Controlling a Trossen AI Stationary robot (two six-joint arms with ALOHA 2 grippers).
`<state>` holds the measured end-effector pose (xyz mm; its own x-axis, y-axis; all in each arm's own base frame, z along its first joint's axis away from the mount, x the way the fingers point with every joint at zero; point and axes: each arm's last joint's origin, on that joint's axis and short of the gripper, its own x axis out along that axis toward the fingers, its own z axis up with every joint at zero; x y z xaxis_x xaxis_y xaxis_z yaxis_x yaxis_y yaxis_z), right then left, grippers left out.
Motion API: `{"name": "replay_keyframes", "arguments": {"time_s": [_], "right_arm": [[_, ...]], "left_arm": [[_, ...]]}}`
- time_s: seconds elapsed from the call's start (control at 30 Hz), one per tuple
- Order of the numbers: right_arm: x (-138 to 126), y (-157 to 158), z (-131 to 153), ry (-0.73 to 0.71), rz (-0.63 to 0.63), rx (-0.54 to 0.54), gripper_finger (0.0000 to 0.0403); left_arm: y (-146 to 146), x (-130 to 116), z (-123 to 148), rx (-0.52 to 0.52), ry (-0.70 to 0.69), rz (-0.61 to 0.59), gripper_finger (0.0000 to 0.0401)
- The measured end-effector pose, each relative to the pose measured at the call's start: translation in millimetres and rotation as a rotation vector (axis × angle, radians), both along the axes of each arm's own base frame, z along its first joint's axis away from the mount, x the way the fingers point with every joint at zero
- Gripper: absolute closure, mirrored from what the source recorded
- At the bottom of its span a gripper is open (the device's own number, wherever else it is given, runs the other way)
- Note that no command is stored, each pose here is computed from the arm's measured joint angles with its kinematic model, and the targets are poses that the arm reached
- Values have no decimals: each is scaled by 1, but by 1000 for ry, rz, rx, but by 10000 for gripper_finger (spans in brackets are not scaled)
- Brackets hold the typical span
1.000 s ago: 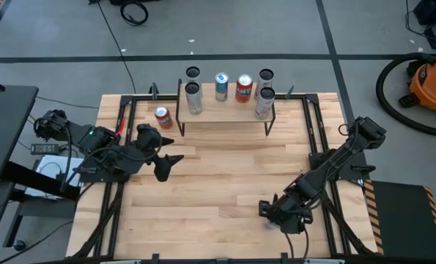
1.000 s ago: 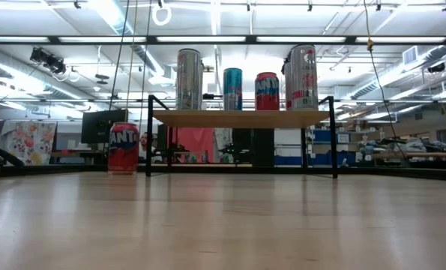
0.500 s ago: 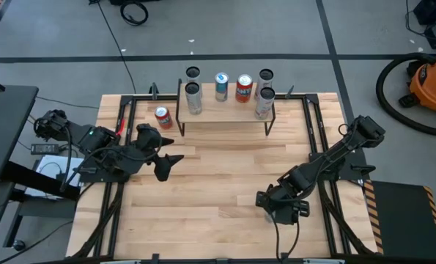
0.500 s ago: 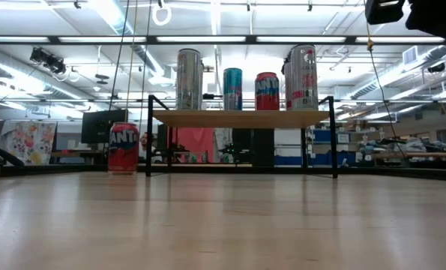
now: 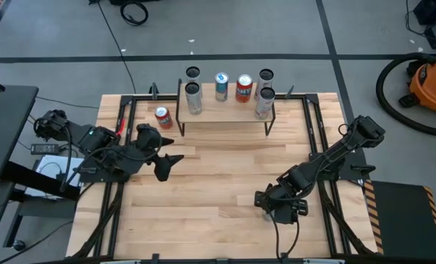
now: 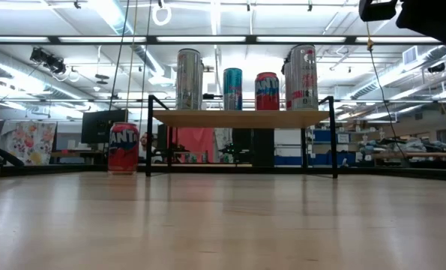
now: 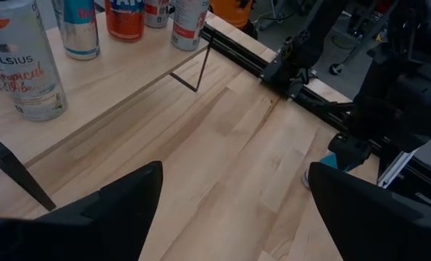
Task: Place canned beverage on shelf
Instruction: Put the blue soda can on the shelf aligned with the other blue soda can
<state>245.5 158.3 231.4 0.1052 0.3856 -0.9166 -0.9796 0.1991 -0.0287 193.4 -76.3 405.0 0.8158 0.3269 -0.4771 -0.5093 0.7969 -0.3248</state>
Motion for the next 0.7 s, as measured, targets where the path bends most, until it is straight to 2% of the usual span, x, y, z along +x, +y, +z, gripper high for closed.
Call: {"name": "replay_keyframes", "arguments": {"time_s": [0.37, 0.57, 0.7], "right_arm": [[1, 0, 0, -8, -28, -11, 132], [-1, 3, 0, -81, 13, -94, 137], [-1, 3, 1, -92, 47, -89, 149]], "left_arm": [[0, 0, 0, 0, 0, 0, 44], [0, 0, 0, 0, 0, 0, 44], [0, 0, 0, -5, 2, -6, 44]]}}
